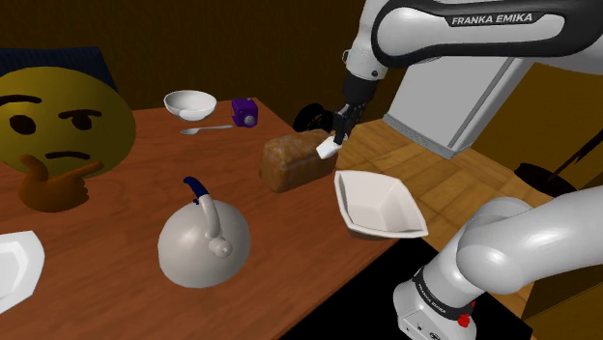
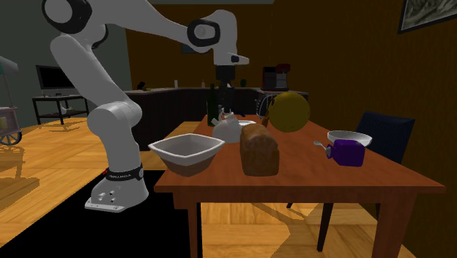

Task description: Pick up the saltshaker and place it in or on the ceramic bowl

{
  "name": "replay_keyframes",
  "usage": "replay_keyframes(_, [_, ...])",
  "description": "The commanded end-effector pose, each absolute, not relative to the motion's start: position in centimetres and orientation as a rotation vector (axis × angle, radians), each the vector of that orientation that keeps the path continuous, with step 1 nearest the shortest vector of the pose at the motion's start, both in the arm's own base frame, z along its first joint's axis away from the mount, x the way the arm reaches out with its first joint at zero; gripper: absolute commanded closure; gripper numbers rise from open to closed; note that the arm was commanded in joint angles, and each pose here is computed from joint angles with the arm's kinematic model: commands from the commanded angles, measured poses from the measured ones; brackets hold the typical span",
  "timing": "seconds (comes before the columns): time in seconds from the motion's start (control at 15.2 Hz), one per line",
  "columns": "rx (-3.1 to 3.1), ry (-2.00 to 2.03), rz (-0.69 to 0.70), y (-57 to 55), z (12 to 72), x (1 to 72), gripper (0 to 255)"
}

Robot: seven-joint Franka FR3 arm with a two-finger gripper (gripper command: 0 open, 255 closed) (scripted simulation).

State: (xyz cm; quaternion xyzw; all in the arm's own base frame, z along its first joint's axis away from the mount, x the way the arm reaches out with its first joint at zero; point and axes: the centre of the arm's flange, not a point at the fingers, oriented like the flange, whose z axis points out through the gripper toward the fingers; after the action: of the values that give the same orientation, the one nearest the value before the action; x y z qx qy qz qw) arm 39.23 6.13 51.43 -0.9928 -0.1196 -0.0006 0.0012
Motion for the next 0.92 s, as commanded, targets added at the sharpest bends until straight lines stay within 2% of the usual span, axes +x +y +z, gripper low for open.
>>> replay_keyframes(0.0, [-3.117, -0.375, -0.001, 6.1, 52.5, 39.2, 255])
replay_keyframes(0.26, [-3.117, -0.375, -0.001, 6.1, 54.4, 39.2, 255])
replay_keyframes(0.86, [-3.117, -0.375, -0.001, 2.5, 57.4, 28.3, 255])
